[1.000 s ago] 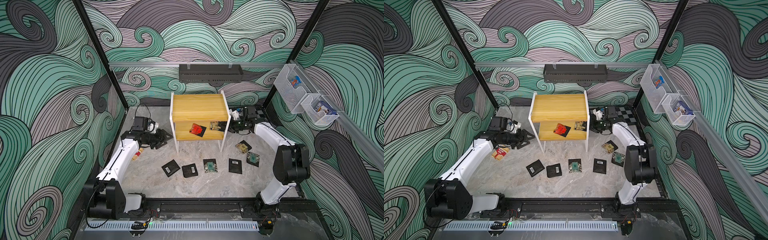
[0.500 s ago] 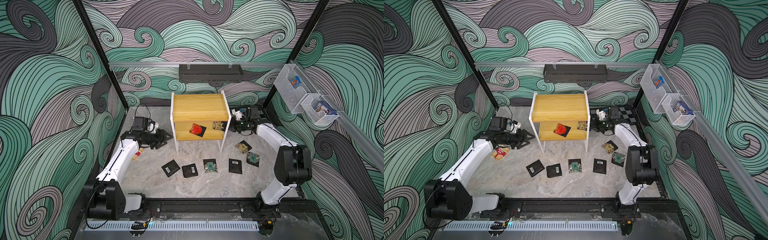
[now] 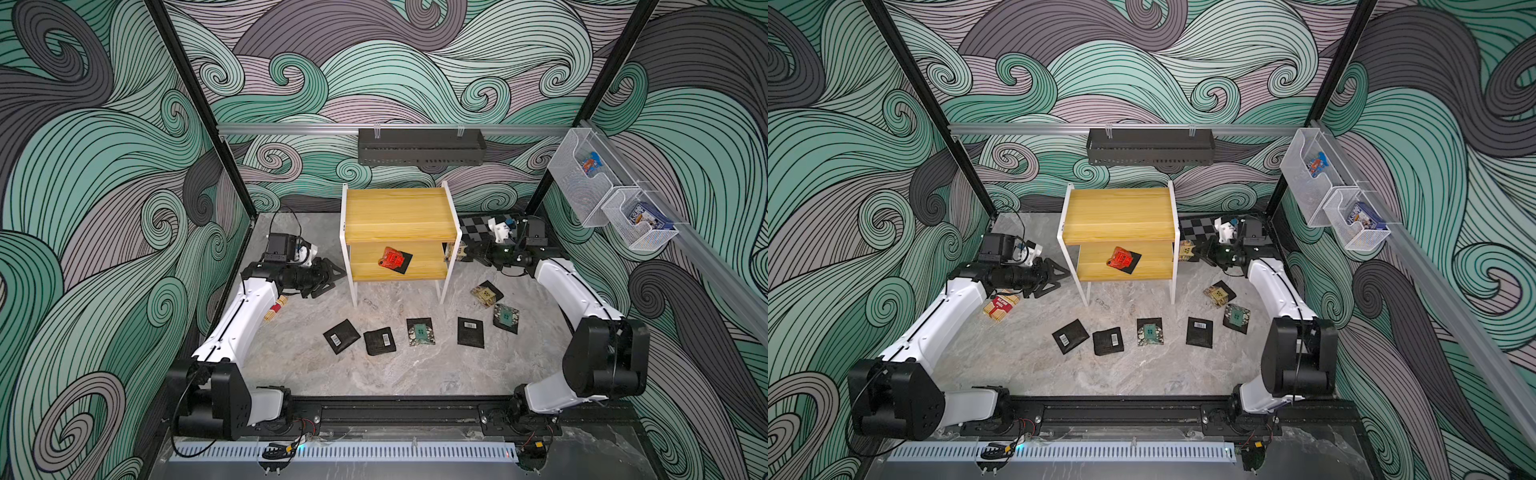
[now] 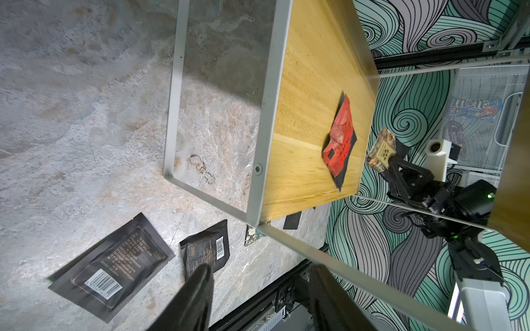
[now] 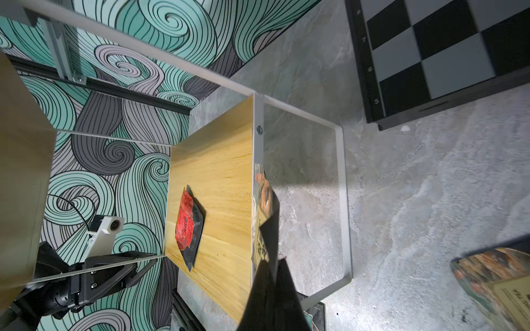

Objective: Remove the tea bags from the shelf
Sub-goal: Pick up the tea bag from the shelf, then place the tea bag at the center of the board.

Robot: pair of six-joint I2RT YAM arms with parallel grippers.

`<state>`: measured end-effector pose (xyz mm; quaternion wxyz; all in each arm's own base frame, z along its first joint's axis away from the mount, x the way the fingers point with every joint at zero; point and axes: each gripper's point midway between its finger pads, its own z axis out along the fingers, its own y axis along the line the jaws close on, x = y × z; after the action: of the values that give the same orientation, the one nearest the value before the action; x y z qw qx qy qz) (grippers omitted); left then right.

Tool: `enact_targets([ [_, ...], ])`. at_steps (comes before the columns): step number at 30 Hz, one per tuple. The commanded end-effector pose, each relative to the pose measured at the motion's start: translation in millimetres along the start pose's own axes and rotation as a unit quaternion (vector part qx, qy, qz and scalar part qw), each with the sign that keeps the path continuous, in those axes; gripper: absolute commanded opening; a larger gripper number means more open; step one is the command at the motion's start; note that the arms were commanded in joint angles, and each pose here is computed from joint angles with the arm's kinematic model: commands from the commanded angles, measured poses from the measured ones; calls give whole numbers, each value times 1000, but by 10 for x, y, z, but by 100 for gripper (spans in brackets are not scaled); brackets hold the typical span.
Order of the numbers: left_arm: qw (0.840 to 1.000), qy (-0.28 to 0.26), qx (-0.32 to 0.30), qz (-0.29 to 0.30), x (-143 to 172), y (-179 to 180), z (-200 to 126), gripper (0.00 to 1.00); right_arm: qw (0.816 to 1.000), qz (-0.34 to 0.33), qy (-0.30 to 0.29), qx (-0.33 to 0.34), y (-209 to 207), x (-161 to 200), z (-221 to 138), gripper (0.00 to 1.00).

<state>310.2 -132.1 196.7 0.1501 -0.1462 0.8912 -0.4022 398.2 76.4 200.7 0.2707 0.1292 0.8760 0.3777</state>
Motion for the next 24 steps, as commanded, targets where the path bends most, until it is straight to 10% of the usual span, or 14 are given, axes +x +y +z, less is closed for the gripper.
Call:
enact_targets([
  [1,1000,0,14,11,-28,-68,-3,57,1000,16,-22,15,-111,-38,-150,0],
  [24,1000,4,11,7,23,-24,-5,57,992,84,25,91,-970,350,487,0],
])
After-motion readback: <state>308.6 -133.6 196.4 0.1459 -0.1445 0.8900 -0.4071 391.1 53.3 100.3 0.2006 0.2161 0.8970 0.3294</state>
